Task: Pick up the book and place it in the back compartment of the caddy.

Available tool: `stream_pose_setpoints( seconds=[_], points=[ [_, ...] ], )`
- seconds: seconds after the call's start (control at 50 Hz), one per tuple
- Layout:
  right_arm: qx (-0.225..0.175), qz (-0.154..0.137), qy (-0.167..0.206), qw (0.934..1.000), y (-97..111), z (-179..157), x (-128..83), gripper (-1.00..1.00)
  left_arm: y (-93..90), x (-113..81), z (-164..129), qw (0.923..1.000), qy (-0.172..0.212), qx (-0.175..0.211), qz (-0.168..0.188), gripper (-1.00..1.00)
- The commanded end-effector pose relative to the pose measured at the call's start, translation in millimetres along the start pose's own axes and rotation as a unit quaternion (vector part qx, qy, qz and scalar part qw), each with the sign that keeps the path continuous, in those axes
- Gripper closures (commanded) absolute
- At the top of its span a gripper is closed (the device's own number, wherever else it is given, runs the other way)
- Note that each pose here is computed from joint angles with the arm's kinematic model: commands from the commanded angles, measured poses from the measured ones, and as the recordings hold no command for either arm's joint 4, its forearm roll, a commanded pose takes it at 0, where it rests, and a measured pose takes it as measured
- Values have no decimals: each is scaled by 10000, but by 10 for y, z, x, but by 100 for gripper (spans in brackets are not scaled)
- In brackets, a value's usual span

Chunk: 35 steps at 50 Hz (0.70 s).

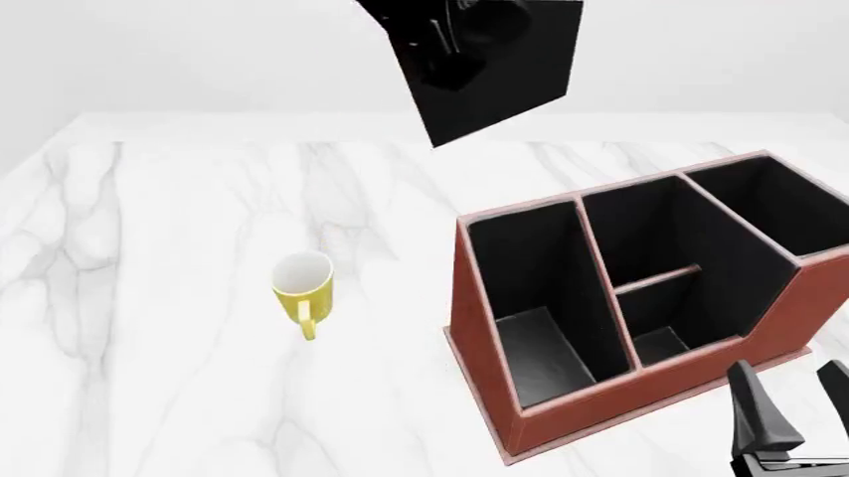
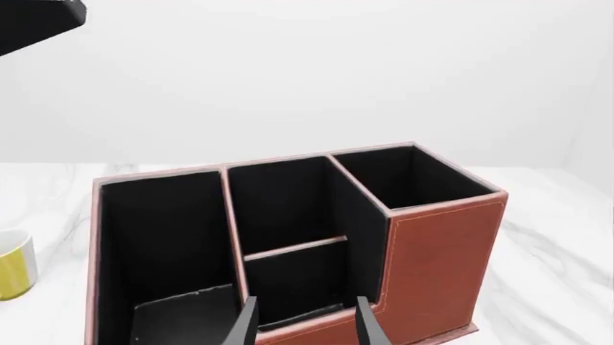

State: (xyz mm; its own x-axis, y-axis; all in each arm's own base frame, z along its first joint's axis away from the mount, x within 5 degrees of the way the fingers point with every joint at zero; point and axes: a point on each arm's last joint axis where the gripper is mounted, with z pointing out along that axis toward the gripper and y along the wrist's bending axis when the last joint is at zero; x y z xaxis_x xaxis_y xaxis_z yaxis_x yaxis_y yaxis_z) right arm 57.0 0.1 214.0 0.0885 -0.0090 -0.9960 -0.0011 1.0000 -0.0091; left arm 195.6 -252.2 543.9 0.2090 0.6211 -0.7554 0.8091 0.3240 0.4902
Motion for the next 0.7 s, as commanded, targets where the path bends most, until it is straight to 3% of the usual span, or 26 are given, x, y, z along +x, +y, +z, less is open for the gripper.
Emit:
stream_pose_setpoints(
  seconds=[0.02, 0.34, 0.4, 0.42, 0.64, 0.7],
  points=[
    [2, -10, 2, 10000, 0, 0, 1, -100, -88, -296, 141, 9989, -469, 55, 53, 100],
    [-16, -9, -3, 10000, 2, -2, 0, -100, -307, -441, 556, 9970, -675, 286, -247, 100],
    [-14, -6, 1, 10000, 2, 0, 1, -100, -390, -485, 622, 9960, -748, 368, -319, 100],
    [-14, -10, 2, 10000, 2, 0, 1, -100, -496, -519, 669, 9953, -744, 508, -356, 100],
    [-12, -13, 6, 10000, 1, 5, 1, -100, -696, -564, 979, 9920, -914, 619, -608, 100],
    [-12, -2, 6, 10000, 1, 2, 1, -100, -763, -485, 1121, 9923, -874, 633, -611, 100]
  ],
)
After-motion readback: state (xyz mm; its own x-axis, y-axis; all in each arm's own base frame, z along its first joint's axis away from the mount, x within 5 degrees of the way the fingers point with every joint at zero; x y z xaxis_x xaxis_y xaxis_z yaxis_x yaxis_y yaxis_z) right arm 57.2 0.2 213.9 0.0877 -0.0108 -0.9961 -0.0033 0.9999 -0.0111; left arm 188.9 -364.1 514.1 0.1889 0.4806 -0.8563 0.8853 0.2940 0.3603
